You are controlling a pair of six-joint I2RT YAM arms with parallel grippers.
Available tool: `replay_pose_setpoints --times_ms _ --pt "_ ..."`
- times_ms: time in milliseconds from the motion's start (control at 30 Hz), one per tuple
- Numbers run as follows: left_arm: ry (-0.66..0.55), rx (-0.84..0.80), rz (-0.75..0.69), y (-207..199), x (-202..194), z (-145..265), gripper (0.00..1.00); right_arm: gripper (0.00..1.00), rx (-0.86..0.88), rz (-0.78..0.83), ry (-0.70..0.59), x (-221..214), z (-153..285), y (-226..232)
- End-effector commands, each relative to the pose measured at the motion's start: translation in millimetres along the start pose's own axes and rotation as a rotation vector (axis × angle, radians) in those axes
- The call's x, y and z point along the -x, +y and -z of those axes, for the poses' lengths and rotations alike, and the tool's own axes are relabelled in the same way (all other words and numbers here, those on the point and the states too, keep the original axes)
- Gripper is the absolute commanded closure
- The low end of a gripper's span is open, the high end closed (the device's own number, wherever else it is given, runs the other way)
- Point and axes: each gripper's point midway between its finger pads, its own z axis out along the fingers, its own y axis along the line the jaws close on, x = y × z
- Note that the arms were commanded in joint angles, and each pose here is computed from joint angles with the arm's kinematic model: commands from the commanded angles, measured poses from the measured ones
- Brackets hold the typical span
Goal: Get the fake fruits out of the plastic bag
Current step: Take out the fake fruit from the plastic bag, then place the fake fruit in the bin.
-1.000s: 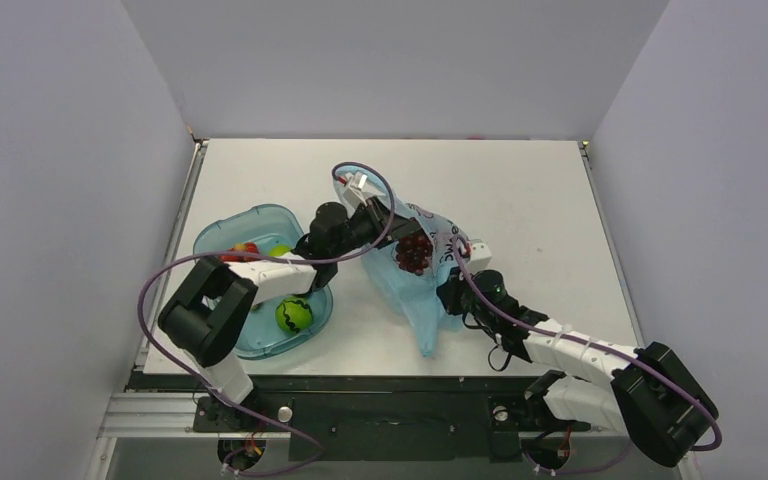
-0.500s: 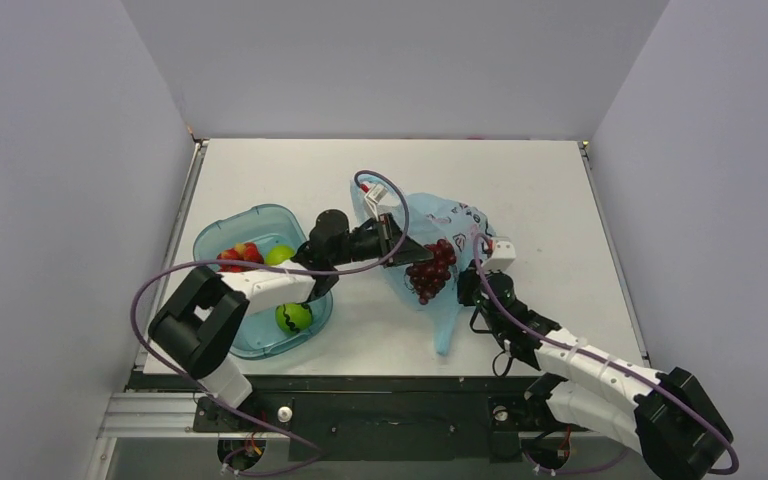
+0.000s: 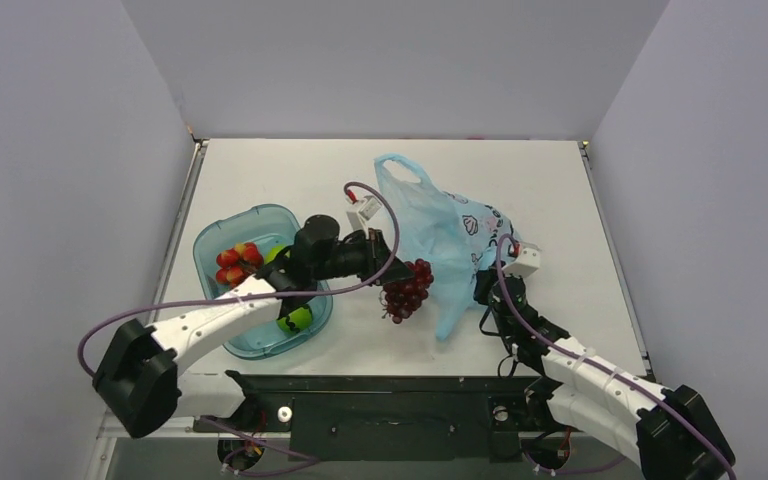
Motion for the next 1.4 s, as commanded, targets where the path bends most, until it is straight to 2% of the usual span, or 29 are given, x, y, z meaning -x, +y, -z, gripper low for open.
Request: replay_pose_setpoints --times_ms 0,33,67,100,133,300,500,867,900,1000,1167,1367 --pt "-0.342 0.205 -0.137 -6 71 59 1.00 1.00 0.005 -0.083 -0.086 21 2 2" --pt "-0.365 0.267 -0.148 0 74 69 1.00 1.00 0.035 -0.090 -0.105 26 5 7" --pt "-0.457 0.335 -0.161 1 88 91 1.00 1.00 0.081 -0.096 -0.116 27 8 13" --pt "-0.490 0.420 -0.184 12 91 106 1.00 1.00 0.120 -0.112 -0.164 38 15 18" --pt "-0.534 0.433 -0.204 6 96 121 1.00 1.00 0.129 -0.112 -0.173 36 18 17" --pt "-0.622 0.737 -0.226 41 96 183 1.00 1.00 0.095 -0.155 -0.248 46 27 2" --pt "-0.664 0.991 -0.226 66 86 236 1.00 1.00 0.099 -0.125 -0.196 41 21 8" --pt "-0.607 1.232 -0.153 100 44 281 1.00 1.00 0.089 -0.092 -0.139 31 13 10" --pt "-0.590 1.253 -0.157 103 40 285 0.98 1.00 0.092 -0.089 -0.135 31 13 11" --pt "-0.580 1.297 -0.174 109 32 294 0.82 1.00 0.088 -0.084 -0.129 31 13 11" --pt "-0.621 1.307 -0.176 112 25 307 0.72 1.00 0.085 -0.088 -0.131 30 13 9" --pt "-0.669 1.312 -0.187 106 29 319 0.43 1.00 0.091 -0.078 -0.112 27 11 11"
